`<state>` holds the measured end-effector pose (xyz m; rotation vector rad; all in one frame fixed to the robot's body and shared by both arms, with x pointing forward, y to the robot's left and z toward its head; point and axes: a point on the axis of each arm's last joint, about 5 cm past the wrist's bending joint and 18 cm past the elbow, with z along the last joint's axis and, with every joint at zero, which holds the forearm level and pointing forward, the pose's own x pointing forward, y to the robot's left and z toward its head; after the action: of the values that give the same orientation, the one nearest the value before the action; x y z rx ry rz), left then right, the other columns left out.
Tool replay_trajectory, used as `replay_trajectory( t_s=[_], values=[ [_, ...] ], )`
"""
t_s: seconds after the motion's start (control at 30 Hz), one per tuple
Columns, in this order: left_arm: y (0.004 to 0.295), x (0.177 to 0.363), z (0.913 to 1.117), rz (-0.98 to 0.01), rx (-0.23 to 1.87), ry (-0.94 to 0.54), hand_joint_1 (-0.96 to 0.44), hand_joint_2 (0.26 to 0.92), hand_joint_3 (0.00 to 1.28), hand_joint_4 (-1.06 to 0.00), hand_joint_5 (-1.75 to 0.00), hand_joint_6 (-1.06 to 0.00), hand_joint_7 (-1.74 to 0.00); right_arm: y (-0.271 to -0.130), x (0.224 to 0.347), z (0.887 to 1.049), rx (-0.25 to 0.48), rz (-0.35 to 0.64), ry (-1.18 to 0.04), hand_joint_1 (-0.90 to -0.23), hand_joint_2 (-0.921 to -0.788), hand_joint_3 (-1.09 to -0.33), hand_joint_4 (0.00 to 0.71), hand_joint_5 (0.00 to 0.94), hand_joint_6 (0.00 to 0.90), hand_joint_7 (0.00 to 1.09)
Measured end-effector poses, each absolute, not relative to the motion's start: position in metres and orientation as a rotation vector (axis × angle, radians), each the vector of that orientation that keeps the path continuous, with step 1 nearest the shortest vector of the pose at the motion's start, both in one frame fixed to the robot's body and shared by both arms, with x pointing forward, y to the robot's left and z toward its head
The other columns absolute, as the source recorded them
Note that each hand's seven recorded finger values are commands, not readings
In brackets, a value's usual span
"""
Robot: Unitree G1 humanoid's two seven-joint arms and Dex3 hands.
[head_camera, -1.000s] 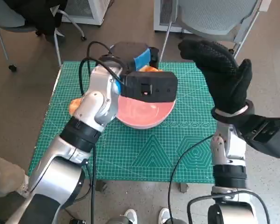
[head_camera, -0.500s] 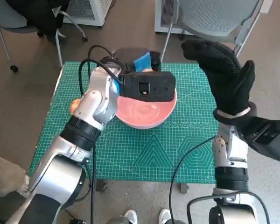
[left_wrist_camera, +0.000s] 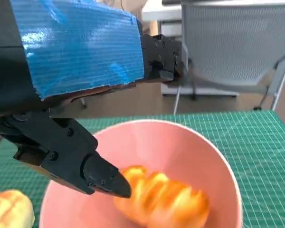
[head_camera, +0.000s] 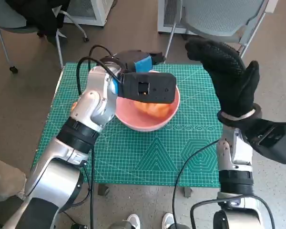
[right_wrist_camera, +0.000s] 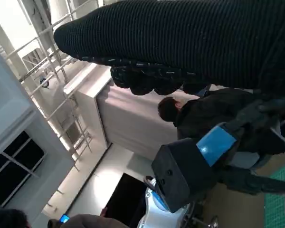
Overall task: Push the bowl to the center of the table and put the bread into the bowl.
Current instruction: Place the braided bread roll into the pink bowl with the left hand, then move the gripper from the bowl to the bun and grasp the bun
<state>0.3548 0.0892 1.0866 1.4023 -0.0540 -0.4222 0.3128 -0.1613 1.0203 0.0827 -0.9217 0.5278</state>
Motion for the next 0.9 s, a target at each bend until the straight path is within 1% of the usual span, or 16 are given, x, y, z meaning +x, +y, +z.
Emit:
replay_trajectory(
  t_s=[0.23, 0.47, 0.73, 0.9],
  values=[
    [0.095, 0.346, 1.091, -0.387, 1.393, -0.097, -0.47, 0.751, 0.03, 0.0, 0.0, -0.09, -0.14, -0.158, 0.313, 1.02, 0.088, 0.534, -0.924, -0.711, -0.921, -0.783, 0.043, 0.0, -0.001, 0.25],
    [0.107, 0.325, 1.101, -0.345, 1.354, -0.149, -0.42, 0.745, 0.02, 0.0, 0.0, -0.1, -0.13, -0.157, 0.312, 1.02, 0.088, 0.541, -0.929, -0.711, -0.921, -0.781, 0.043, 0.0, 0.0, 0.26],
    [0.129, 0.294, 1.111, -0.281, 1.265, -0.252, -0.33, 0.735, 0.01, 0.0, 0.0, -0.11, -0.1, -0.156, 0.311, 1.023, 0.085, 0.545, -0.943, -0.712, -0.921, -0.78, 0.044, 0.001, -0.001, 0.26],
    [0.152, 0.269, 1.11, -0.24, 1.174, -0.331, -0.3, 0.733, 0.0, 0.0, 0.0, -0.1, -0.08, -0.155, 0.311, 1.025, 0.084, 0.549, -0.956, -0.711, -0.921, -0.78, 0.044, 0.001, -0.001, 0.26]
  ],
)
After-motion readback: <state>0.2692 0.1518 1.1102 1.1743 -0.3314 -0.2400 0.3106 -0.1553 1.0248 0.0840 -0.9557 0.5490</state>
